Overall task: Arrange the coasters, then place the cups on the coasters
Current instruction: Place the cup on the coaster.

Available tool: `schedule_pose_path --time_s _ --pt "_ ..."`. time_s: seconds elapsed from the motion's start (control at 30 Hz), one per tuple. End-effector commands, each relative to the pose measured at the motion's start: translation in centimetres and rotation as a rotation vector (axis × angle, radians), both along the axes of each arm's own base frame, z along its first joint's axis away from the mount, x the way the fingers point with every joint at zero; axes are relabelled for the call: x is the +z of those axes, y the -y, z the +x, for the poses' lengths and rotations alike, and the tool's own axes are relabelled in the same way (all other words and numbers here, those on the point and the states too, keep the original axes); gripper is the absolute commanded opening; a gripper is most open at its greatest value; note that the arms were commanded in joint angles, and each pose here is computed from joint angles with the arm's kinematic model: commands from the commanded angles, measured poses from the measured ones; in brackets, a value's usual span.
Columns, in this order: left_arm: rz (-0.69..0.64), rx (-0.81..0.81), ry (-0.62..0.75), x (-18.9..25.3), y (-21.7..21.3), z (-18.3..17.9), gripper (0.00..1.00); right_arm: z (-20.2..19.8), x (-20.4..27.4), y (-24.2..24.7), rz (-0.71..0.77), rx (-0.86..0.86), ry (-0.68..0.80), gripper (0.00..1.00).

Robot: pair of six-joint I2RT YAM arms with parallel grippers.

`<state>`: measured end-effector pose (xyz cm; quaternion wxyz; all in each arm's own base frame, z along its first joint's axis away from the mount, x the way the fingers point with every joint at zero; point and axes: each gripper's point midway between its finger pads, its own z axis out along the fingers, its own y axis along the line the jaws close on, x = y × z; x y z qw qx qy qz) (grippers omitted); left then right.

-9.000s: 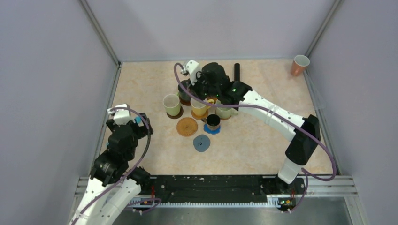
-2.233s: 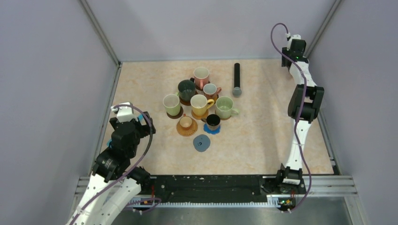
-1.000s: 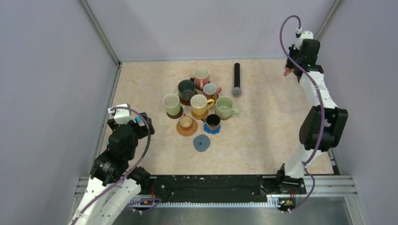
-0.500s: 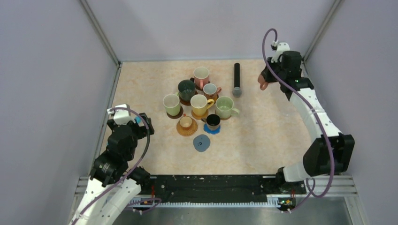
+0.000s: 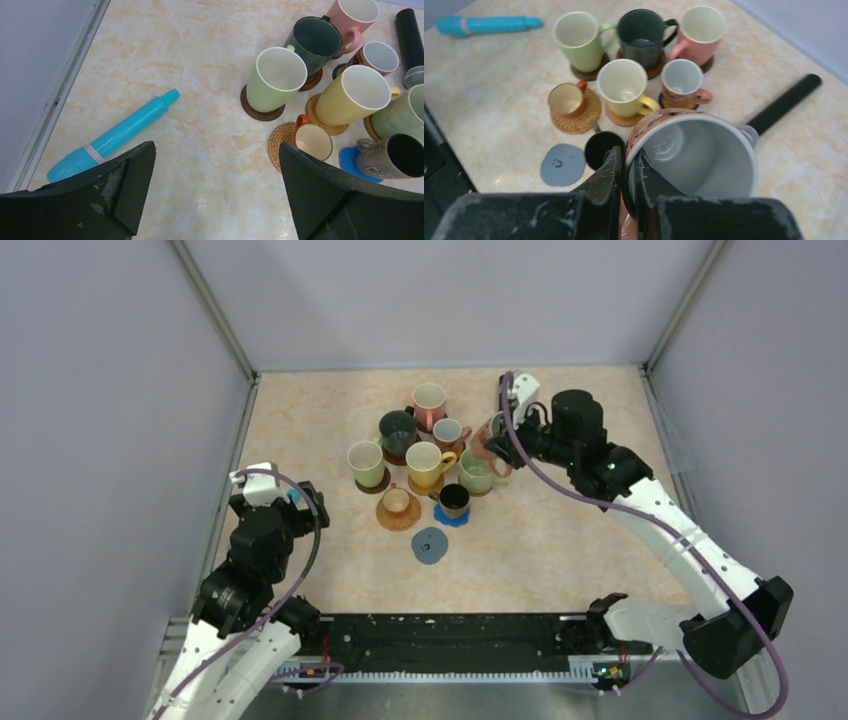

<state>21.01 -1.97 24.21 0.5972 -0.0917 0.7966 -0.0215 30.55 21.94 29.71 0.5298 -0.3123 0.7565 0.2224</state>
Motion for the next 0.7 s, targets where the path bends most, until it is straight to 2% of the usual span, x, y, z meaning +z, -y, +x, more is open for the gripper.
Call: schedule_pose_path --time_s 0.0,0.1,0.27,0.37,0.5,0.67 --pt "-0.02 -0.006 0.045 1.4 0.2 0.3 0.99 -3.7 3.4 -3.9 0.025 0.221 0.148 0.0" --pt "-0.016 -0.007 0.042 1.3 0.2 0.3 0.99 -6.7 2.4 -6.4 -0.026 0.368 0.174 0.0" --pt "-0.017 -0.005 0.046 1.4 0.2 0.3 0.99 -12.9 -1.4 -10.2 -0.198 0.675 0.29 0.0" --pt "-0.016 -0.002 0.047 1.5 0.1 0.3 0.99 -14.9 -3.3 -11.6 -0.222 0.782 0.277 0.0" --pt "-0.018 0.004 0.052 1.6 0.0 0.2 0.99 -16.2 -5.8 -12.8 -0.3 0.873 0.225 0.0" --pt "-0.022 0.008 0.062 1.7 -0.2 0.0 0.99 -15.9 -9.1 -13.6 -0.429 0.907 0.165 0.0"
